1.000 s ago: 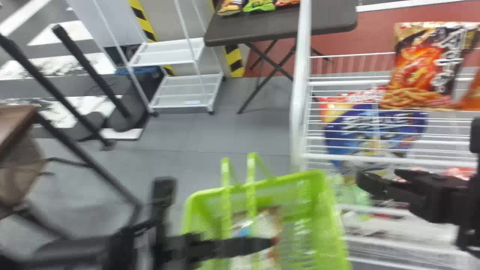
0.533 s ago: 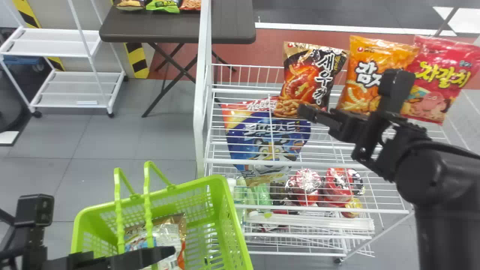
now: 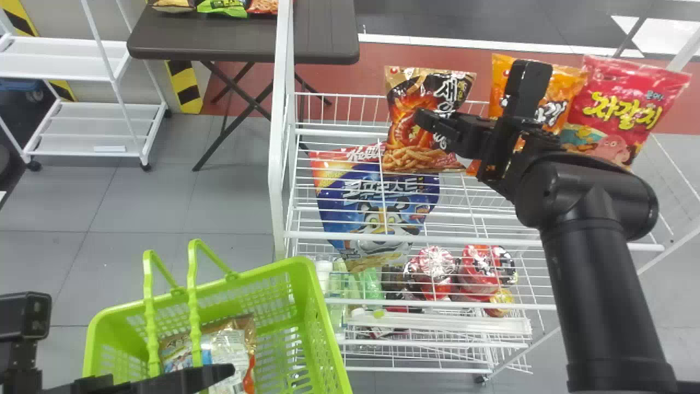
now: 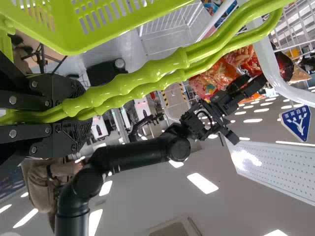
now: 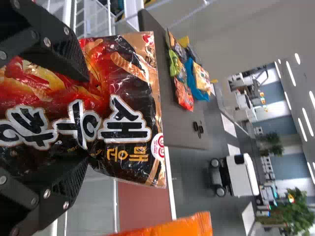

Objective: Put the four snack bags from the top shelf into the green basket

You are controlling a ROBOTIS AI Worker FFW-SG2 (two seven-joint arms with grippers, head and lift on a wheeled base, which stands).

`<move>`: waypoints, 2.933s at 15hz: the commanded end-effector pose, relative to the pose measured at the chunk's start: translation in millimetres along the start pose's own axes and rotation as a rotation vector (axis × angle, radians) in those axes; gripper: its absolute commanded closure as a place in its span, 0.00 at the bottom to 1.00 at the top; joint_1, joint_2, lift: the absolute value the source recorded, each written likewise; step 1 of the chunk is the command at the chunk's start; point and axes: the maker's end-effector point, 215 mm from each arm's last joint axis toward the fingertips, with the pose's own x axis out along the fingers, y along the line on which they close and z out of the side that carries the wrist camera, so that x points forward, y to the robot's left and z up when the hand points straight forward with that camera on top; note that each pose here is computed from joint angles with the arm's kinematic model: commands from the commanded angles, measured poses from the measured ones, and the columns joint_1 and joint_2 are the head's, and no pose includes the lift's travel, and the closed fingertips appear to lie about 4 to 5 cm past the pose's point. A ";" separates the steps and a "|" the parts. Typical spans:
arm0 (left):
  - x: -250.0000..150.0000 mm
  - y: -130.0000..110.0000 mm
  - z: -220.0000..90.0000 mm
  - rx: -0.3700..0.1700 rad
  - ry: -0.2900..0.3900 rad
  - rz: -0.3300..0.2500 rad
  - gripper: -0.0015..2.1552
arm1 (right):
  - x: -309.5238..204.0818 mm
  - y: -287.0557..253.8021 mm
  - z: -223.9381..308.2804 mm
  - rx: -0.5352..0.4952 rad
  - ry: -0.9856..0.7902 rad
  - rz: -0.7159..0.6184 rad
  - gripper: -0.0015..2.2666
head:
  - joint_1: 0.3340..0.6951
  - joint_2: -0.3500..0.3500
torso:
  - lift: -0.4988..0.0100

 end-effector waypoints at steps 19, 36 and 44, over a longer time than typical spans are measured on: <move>-4.4 -1.9 11.0 0.022 -0.007 -0.026 1.00 | -247.6 223.1 -146.5 0.119 0.357 0.342 1.00 | 1.00 0.69 | 0.98; -7.8 2.3 11.9 0.012 -0.014 -0.019 1.00 | -182.0 283.1 -198.7 0.037 0.424 0.395 0.02 | 1.00 1.00 | 0.98; -10.5 3.8 13.6 0.009 -0.021 -0.017 1.00 | -149.0 -9.0 -22.2 0.004 -0.043 -0.172 0.03 | 1.00 0.57 | 0.98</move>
